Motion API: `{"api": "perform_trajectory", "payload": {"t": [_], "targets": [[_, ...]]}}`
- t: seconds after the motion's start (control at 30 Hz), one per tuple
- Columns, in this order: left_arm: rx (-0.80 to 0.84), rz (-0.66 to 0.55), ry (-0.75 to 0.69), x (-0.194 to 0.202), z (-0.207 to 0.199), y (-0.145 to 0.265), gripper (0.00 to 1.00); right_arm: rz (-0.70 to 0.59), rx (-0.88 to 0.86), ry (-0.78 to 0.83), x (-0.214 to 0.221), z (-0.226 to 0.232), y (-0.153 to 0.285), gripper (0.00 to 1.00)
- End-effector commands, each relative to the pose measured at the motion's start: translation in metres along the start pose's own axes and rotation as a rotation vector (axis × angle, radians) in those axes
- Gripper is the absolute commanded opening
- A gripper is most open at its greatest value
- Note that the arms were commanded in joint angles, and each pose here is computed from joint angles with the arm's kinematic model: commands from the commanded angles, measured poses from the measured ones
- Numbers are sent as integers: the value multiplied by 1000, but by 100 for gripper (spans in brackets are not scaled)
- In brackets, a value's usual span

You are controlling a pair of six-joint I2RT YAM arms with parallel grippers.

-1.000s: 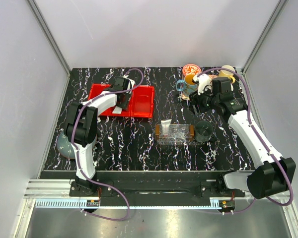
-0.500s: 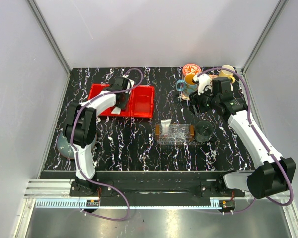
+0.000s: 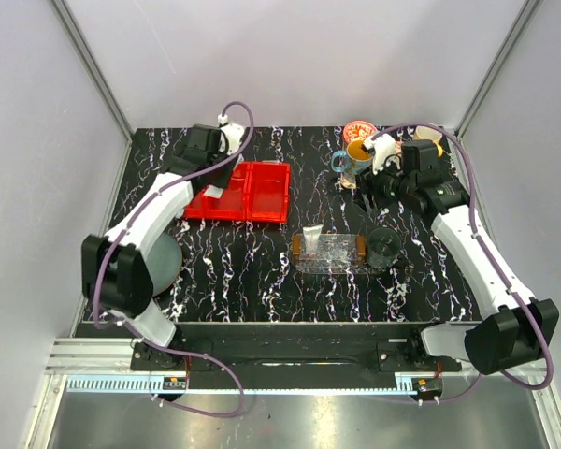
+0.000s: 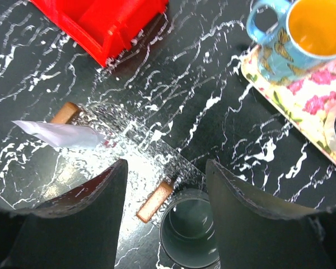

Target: Prepare toiletry sets of a toothbrush and toothpaste on the tray

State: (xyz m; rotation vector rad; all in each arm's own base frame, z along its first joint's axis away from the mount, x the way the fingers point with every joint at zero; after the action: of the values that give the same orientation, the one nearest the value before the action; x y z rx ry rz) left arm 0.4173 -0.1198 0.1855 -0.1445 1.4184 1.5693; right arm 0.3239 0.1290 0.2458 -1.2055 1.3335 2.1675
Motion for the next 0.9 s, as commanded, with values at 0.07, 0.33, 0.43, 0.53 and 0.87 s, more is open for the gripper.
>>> {"api": "perform_trajectory", "payload": {"t": [0.07,0.33,0.43,0.53,0.87], "targets": [[239,-350,-171,-55,-30,85,0,-80,-142,75,-39,25,16,66],[436,-504,-528,-65,-85,150,0,-84,-321,164,-59,60,30,89],[481,-509,-631,-63,-102,162,0,-72,-363,195,-62,71,34,90],[488,-511,-734,-59,-116,168,0,-40,-425,208,-58,83,37,91],[366,-559,-1038,-68,-137,192,0,89,-603,188,-40,124,24,91]]}}
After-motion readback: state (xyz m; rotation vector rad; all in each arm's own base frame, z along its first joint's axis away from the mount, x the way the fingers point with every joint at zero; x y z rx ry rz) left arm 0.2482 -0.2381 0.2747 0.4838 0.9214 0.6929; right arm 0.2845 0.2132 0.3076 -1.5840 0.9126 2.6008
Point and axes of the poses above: each gripper's point midway between its finger pads, its own y axis back along the fingers, its own z axis along the line the jaws close on, x = y × z, the point moved 2 cm from there along y, back along the fingers, and after that the axes turned 13 degrees about -y, right-handed, at the moved point
